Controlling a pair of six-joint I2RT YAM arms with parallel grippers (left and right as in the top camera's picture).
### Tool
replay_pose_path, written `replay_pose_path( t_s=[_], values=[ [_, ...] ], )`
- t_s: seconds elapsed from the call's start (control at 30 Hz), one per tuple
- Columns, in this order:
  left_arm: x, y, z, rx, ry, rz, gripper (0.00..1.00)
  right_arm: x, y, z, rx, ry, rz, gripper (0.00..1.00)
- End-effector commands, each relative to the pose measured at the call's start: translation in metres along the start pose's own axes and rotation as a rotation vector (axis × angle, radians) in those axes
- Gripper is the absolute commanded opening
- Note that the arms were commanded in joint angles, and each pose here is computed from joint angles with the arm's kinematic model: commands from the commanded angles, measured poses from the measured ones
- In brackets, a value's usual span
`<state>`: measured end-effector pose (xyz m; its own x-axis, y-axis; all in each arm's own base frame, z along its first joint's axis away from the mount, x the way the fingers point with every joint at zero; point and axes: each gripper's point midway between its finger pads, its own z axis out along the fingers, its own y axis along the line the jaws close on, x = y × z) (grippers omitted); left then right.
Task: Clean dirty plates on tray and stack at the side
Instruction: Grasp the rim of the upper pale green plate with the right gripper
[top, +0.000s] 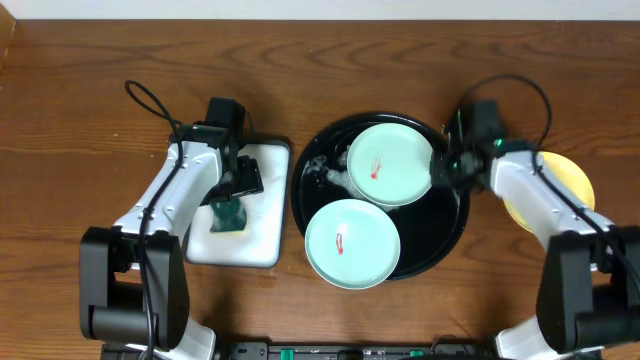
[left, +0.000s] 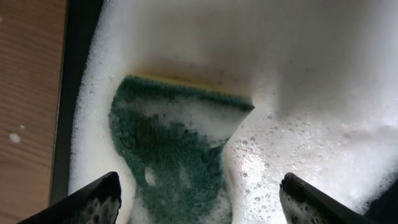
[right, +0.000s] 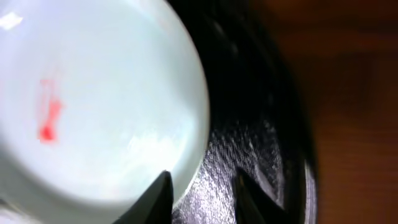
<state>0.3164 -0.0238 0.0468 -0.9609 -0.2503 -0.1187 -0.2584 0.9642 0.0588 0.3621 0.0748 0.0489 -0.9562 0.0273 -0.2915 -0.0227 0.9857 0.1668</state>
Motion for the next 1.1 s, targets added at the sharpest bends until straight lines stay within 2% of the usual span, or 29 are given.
replay_pose_path(
  t_s=[0.0, 0.17, 0.33, 0.57, 0.6, 0.77, 0.97, 1.07],
  values=[
    [-0.002, 0.004, -0.002, -0.022, -0.008, 0.014, 0.82, -0.037, 0.01, -0.038, 0.007, -0.102, -0.161, 0.29],
    [-0.007, 0.0, -0.002, 0.0, -0.026, -0.025, 0.82, -0.041, 0.009, -0.029, 0.007, -0.114, -0.139, 0.3],
    [0.002, -0.027, -0.004, 0.153, 0.034, -0.074, 0.82, -0.035, 0.004, 0.007, 0.007, -0.066, -0.114, 0.29],
    [0.003, -0.027, -0.004, 0.155, 0.035, -0.041, 0.82, -0.022, -0.003, 0.053, 0.009, 0.016, -0.105, 0.28],
    [0.003, -0.027, -0.004, 0.154, 0.035, -0.041, 0.82, -0.02, -0.003, 0.057, 0.01, 0.023, -0.104, 0.27],
    [-0.001, -0.017, -0.002, 0.1, 0.011, -0.013, 0.82, -0.013, -0.006, 0.068, 0.015, 0.055, -0.092, 0.02],
    [-0.01, 0.004, 0.0, -0.027, -0.047, -0.016, 0.81, -0.011, -0.007, 0.068, 0.02, 0.061, -0.067, 0.01],
    [-0.012, 0.006, 0.004, -0.035, -0.067, -0.017, 0.8, -0.011, -0.007, 0.068, 0.02, 0.061, -0.065, 0.01]
  ],
)
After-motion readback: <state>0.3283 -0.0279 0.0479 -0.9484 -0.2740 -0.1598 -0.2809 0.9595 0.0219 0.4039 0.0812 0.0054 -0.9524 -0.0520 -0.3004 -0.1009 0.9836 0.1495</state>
